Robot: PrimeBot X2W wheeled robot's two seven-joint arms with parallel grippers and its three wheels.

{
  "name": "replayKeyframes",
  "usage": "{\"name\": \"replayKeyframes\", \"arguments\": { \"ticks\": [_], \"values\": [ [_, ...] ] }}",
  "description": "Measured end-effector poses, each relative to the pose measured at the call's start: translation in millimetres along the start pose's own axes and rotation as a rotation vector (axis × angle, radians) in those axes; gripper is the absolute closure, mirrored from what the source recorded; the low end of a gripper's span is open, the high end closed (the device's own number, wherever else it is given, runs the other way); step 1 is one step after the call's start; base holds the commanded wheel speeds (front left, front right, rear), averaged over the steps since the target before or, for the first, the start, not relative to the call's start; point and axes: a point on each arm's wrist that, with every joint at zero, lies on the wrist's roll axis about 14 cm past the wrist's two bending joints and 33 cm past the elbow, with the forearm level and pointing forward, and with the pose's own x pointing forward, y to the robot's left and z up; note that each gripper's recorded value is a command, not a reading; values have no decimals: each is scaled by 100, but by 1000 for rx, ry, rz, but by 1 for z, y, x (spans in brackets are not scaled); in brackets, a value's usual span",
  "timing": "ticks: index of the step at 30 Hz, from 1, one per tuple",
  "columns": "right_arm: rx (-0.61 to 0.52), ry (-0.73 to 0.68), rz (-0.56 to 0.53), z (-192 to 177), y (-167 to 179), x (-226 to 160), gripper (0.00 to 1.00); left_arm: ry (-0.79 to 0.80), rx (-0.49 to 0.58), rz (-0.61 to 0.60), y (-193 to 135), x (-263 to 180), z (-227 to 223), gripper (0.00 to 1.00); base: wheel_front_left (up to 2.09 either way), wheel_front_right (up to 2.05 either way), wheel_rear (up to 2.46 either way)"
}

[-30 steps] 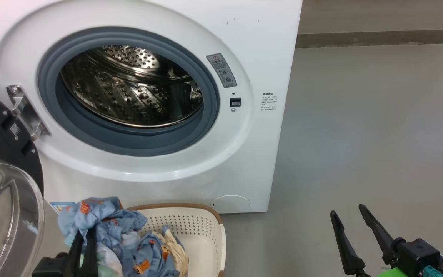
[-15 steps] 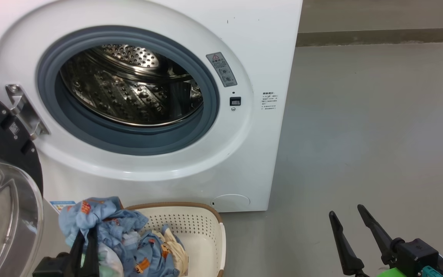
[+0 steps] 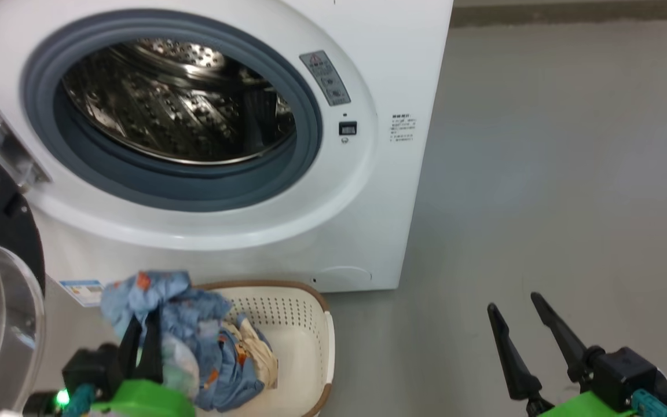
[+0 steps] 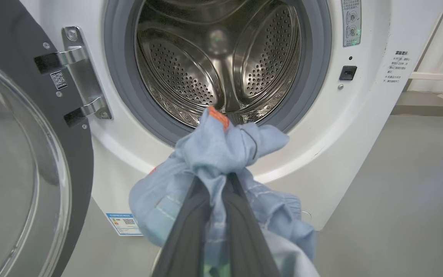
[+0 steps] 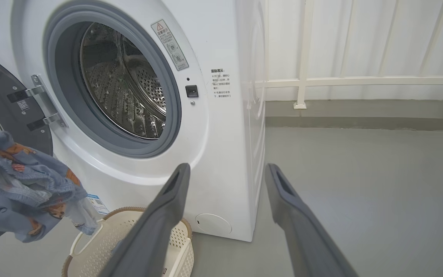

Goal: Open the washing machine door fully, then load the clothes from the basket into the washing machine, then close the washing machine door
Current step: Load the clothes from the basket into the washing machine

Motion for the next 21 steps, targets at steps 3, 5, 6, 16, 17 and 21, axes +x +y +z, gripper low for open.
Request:
{"name": "replayKeyframes", "arguments": {
  "ticks": [3,5,6,16,17,21],
  "values": [
    [-1,-9,4,2,-1,12,0,-2,-15,-23,-7,21,0,100,0,0,0],
    [-1,-9,2,0,-3,20,0,2,-28,-25,-8,36,-2,100,0,0,0],
    [-1,-6,0,-2,-4,23,0,8,-36,-29,-9,44,-4,100,0,0,0],
    [2,13,-8,-25,-16,60,0,78,-82,-79,-16,145,-15,100,0,0,0],
    [4,16,-6,-29,-16,63,0,89,-87,-83,-16,155,-17,100,0,0,0],
    [17,26,-17,-44,-24,77,0,152,-115,-103,-16,197,-26,100,0,0,0]
  ]
}}
